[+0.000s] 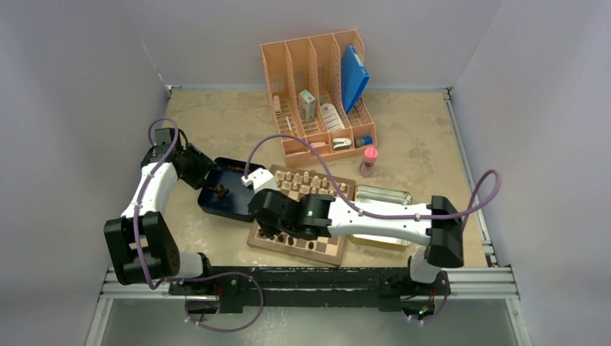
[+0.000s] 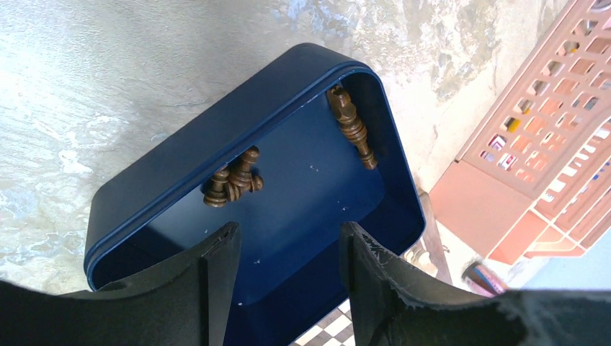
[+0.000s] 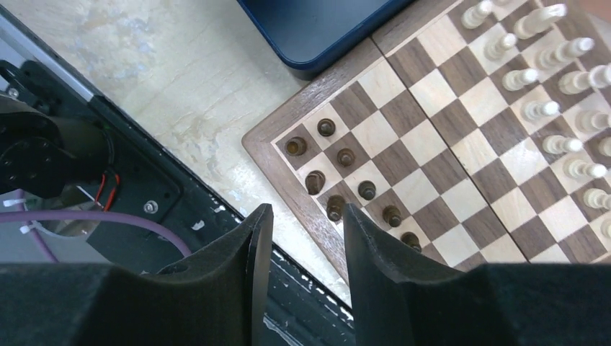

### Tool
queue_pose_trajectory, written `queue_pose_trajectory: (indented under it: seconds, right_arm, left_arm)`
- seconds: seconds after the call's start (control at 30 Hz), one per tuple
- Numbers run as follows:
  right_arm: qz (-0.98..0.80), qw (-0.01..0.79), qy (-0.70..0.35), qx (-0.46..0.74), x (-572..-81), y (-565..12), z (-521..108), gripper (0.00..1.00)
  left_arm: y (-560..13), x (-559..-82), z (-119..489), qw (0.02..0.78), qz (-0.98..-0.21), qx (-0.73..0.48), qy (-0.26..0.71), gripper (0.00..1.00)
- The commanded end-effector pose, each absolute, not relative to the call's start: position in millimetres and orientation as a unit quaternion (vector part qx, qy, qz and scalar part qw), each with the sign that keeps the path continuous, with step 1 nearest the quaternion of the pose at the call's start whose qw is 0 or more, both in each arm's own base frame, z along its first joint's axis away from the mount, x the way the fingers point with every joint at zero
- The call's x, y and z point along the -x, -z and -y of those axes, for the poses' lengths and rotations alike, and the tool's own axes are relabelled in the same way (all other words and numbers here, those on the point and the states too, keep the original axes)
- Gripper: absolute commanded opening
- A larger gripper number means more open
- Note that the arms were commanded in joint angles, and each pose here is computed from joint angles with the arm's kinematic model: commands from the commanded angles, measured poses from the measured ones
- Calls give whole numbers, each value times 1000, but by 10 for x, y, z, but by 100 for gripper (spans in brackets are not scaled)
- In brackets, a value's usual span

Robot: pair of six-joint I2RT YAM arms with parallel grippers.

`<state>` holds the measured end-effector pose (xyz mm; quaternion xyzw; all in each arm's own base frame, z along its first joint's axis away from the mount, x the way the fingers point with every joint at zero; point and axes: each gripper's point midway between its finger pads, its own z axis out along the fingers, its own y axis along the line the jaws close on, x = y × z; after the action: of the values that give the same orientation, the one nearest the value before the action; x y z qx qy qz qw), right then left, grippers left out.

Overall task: Set up the chess pieces on the board
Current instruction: Pick up the chess piece from the storage box.

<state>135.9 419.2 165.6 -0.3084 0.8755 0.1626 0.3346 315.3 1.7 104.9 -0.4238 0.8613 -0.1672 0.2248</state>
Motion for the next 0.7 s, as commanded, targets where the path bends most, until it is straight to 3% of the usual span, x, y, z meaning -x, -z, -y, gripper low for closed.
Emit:
queue_pose_trajectory:
  seconds: [0.0,0.2,0.33,0.67]
  right_arm:
    - [-857,395,-214,253,-1477,-2077,-4121,43]
    - [-834,433,-261,221,-1480,-2383,-3938,42]
    - [-827,441,-275,216,-1464,-2458,-3854,42]
    - [-821,448,-278,220,-1463,-2451,-3809,42]
  left_arm:
    - [-1286,-3320,-122,258,-827,470,169,50]
    - [-1346,-3416,-52,275,-809,489,174,42]
    - [-1279,-3327,12,252,-808,520,118,39]
    - [-986,-3084,40,212,-823,523,66,40]
